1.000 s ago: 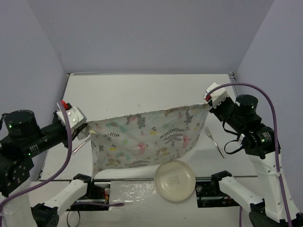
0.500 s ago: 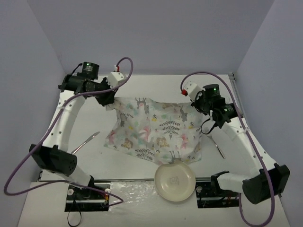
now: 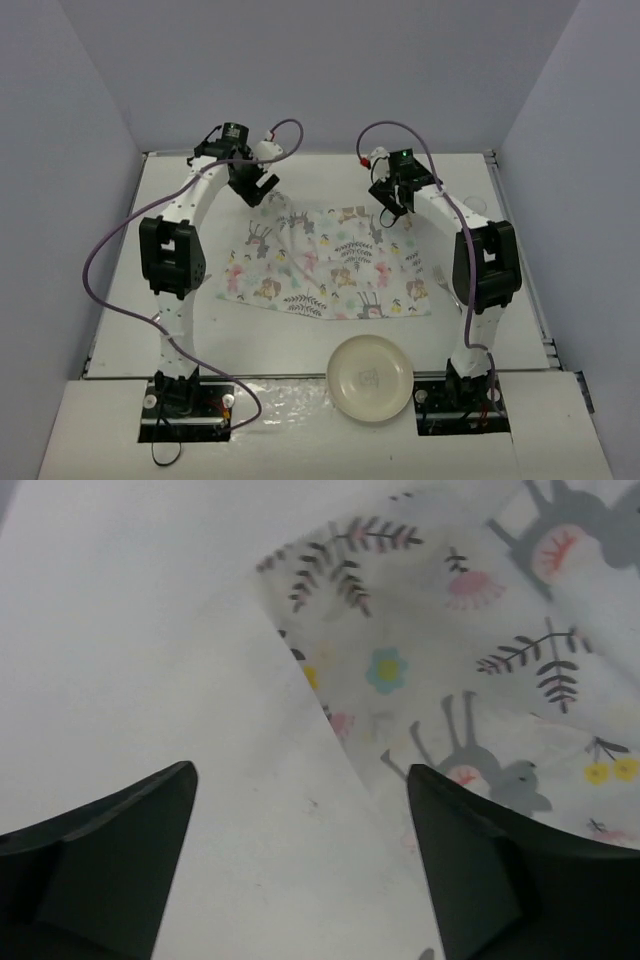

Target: Set the dinner table for one person

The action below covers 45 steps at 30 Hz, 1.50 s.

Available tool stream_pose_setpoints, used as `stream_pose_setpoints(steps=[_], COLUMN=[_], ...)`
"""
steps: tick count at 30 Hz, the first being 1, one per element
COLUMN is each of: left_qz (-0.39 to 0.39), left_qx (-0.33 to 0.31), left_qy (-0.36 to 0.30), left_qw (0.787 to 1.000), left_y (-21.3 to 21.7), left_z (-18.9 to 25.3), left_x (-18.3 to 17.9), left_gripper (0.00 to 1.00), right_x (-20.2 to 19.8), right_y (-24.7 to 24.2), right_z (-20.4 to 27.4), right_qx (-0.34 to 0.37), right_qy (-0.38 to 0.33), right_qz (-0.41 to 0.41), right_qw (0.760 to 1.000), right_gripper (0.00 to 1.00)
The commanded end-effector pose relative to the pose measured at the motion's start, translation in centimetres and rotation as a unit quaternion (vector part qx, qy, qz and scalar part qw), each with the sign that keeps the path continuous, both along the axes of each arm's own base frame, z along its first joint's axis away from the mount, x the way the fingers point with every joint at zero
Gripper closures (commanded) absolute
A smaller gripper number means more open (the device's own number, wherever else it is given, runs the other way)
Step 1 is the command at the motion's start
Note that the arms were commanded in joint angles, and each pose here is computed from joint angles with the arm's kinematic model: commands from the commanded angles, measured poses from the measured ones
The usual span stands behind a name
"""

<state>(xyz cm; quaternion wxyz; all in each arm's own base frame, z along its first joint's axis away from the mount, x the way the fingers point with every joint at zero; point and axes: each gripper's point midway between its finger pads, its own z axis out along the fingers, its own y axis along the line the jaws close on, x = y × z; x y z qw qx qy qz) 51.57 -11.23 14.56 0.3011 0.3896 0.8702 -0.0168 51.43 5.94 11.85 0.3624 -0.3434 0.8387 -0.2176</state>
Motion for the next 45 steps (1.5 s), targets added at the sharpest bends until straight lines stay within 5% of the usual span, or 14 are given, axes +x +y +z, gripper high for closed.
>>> stream_pose_setpoints(steps=[1,4,7,8,10,14,18,31,45], left_qz=[0.101,0.107,0.097,0.085,0.071,0.046,0.044,0.011,0.003], left_qx=[-0.036,-0.055,-0.062,-0.071,-0.086,-0.126,-0.151,-0.18,-0.2], left_qy=[-0.204,-0.214,-0.195,-0.188,-0.159,-0.114,-0.059,0.044,0.162], left_qw=[0.973,0.969,0.974,0.976,0.981,0.984,0.986,0.983,0.966], left_y=[3.7,4.9,4.7,4.2,3.4,1.5,0.0,-6.0,-8.4], left_z=[13.8,15.7,14.5,14.4,12.4,9.8,6.3,-0.8,-7.8], left_x=[5.3,4.4,2.3,1.3,-0.1,-2.1,-2.5,-1.8,-1.6], left_gripper=[0.03,0.03,0.03,0.05,0.28,0.61,1.0,1.0,1.0], right_x=[2.6,0.0,-2.3,-3.2,-4.8,-7.0,-7.1,-4.1,-4.6], right_y=[-2.2,-2.4,-1.7,-1.5,-1.2,-1.0,0.5,4.6,4.2], right_z=[10.8,13.2,12.4,11.8,10.7,6.0,2.1,-4.3,-9.0], right_qx=[0.022,0.036,0.05,0.054,0.059,0.058,0.081,0.148,0.125], right_qy=[-0.177,-0.194,-0.162,-0.146,-0.118,-0.049,0.02,0.096,0.142], right_qz=[-0.089,-0.08,-0.044,-0.035,-0.017,-0.007,0.006,0.018,0.004], right_qw=[0.98,0.977,0.985,0.987,0.991,0.997,0.996,0.984,0.982], right_gripper=[0.0,0.0,0.13,0.25,0.67,0.99,1.0,1.0,1.0])
